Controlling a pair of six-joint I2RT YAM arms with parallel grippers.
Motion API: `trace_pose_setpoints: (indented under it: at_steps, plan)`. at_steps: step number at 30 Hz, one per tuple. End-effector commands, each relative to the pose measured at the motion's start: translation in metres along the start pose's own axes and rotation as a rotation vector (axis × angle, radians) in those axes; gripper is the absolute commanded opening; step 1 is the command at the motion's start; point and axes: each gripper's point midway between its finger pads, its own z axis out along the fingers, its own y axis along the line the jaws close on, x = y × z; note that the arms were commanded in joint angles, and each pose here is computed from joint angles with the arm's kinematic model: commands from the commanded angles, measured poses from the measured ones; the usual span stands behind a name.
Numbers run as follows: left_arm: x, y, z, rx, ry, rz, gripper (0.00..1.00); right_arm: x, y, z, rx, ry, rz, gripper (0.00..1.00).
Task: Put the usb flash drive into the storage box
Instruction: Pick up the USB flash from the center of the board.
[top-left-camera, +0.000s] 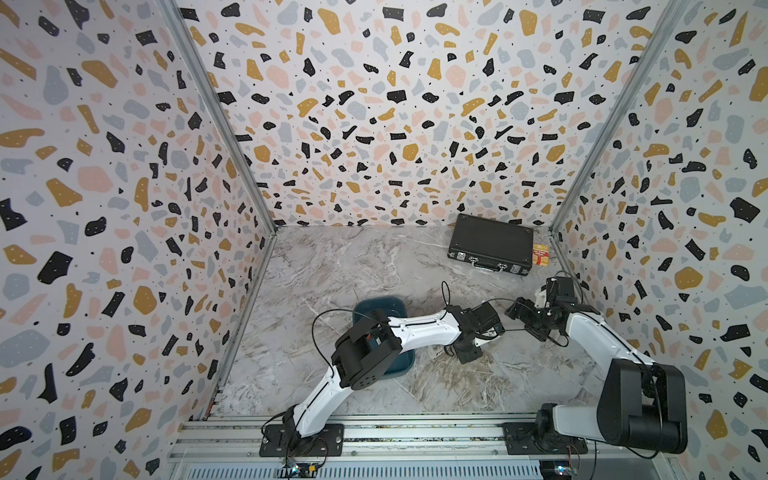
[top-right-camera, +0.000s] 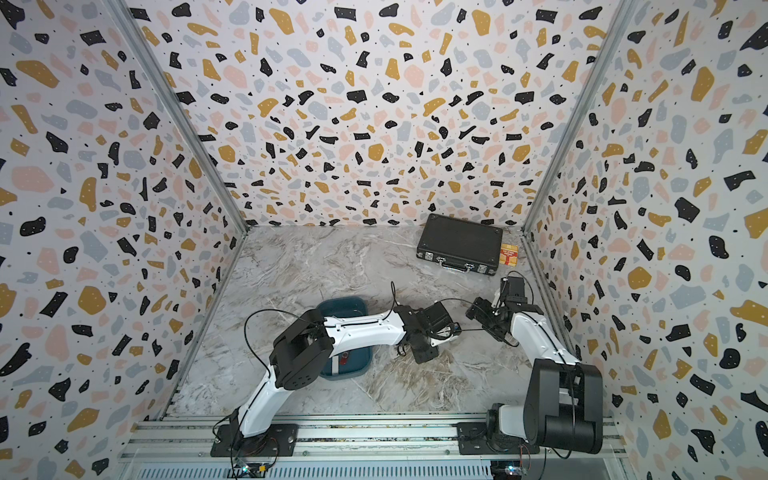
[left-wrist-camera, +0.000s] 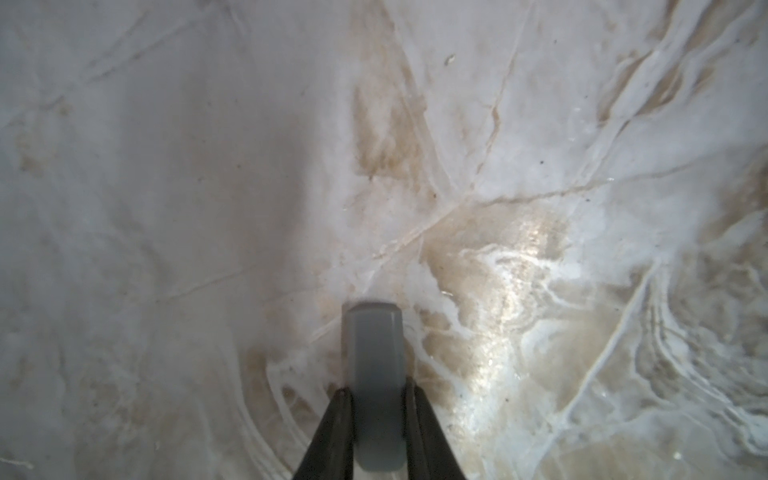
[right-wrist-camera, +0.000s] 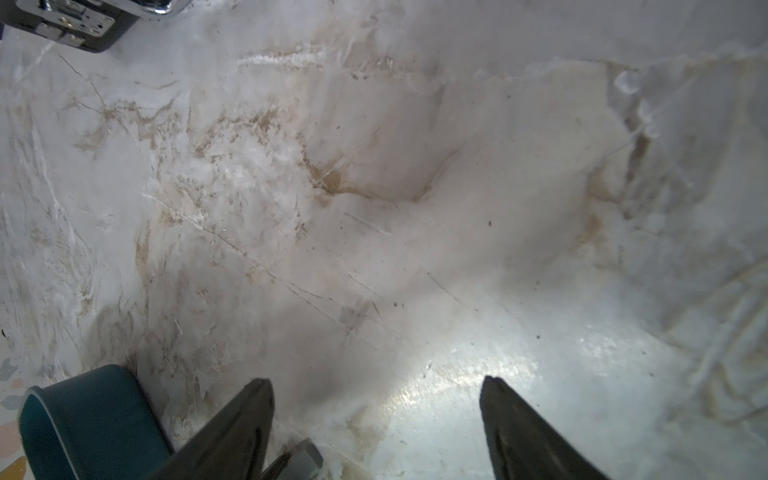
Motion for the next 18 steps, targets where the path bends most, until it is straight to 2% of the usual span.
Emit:
trace_pose_setpoints:
  at_steps: [1, 6, 10, 13, 18]
  plan:
    - [0.009, 0.001, -0.014, -0.003, 0.027, -0.023, 0.19, -0.002, 0.002, -0.002, -0.007, -0.003, -0.004, 0.83]
    - [-0.012, 0.002, -0.058, -0.006, -0.086, -0.055, 0.18, -0.001, 0.002, -0.001, -0.008, 0.004, -0.004, 0.83]
    - [-0.010, 0.008, -0.100, -0.043, -0.166, -0.105, 0.17, 0.000, 0.002, -0.001, -0.013, 0.004, -0.007, 0.83]
    - [0.007, 0.021, -0.133, -0.083, -0.214, -0.204, 0.17, 0.001, 0.003, 0.000, -0.024, 0.007, -0.009, 0.83]
    - [0.065, 0.066, -0.182, -0.169, -0.284, -0.512, 0.17, 0.002, 0.011, 0.001, -0.073, 0.016, -0.012, 0.80]
